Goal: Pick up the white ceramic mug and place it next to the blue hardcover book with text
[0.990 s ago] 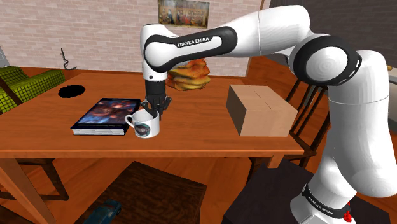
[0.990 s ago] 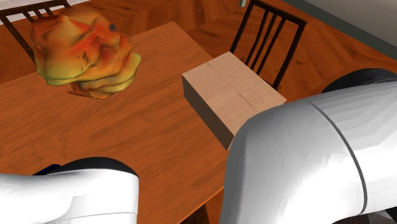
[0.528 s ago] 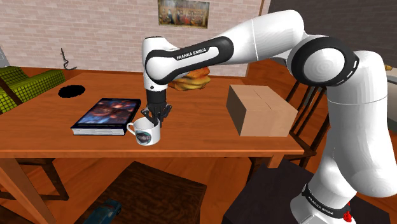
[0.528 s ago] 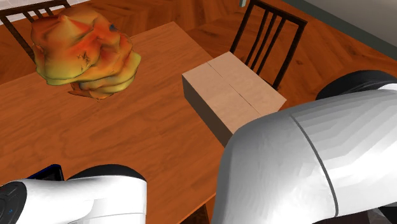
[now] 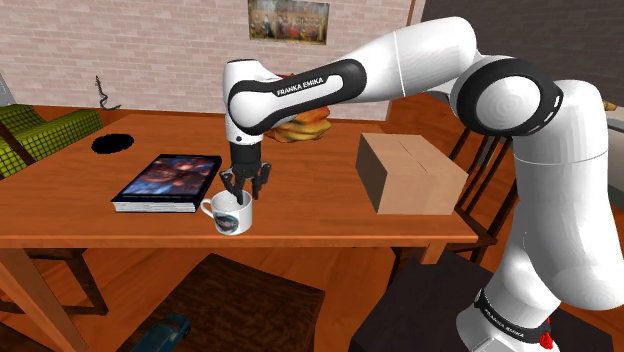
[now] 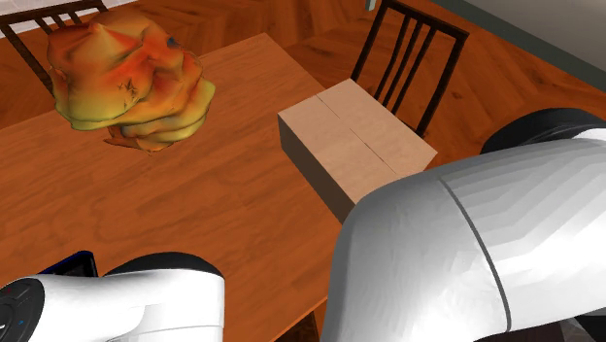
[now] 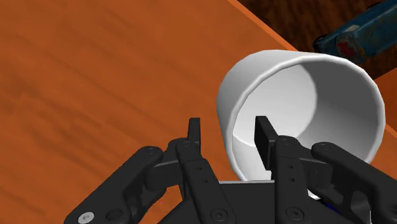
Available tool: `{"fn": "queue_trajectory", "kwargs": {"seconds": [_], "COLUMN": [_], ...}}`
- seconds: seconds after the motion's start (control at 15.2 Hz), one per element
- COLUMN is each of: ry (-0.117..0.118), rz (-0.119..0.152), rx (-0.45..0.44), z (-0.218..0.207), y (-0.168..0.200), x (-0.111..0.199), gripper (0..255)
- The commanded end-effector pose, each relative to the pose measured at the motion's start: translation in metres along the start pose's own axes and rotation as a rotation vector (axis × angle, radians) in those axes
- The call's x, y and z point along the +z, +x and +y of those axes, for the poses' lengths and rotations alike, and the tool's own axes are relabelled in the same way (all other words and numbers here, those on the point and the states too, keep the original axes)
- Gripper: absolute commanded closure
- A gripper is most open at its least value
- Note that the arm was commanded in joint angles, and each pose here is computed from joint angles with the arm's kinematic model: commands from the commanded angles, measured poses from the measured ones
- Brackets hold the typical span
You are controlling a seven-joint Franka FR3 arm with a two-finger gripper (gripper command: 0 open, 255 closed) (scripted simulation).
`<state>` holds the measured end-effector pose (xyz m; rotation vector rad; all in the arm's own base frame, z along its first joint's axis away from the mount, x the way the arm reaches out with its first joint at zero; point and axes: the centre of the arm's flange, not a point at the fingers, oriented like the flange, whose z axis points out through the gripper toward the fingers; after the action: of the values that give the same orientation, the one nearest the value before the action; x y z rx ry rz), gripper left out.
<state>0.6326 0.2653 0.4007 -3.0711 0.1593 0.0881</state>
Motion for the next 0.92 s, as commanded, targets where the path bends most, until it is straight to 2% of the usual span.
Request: {"fn": "queue_trajectory", "kwargs": {"seconds": [0.0, 0.26, 0.53, 0.86], "ry": [0.000, 0.000, 0.000, 0.000], "rz": [0.000, 0.000, 0.000, 0.000], "rx": [0.000, 0.000, 0.000, 0.000], "z": [0.000, 0.000, 0.000, 0.000], "y": [0.000, 0.000, 0.000, 0.000], "x": [0.000, 0.000, -0.050, -0.050], "gripper": [0, 0, 0, 0]}}
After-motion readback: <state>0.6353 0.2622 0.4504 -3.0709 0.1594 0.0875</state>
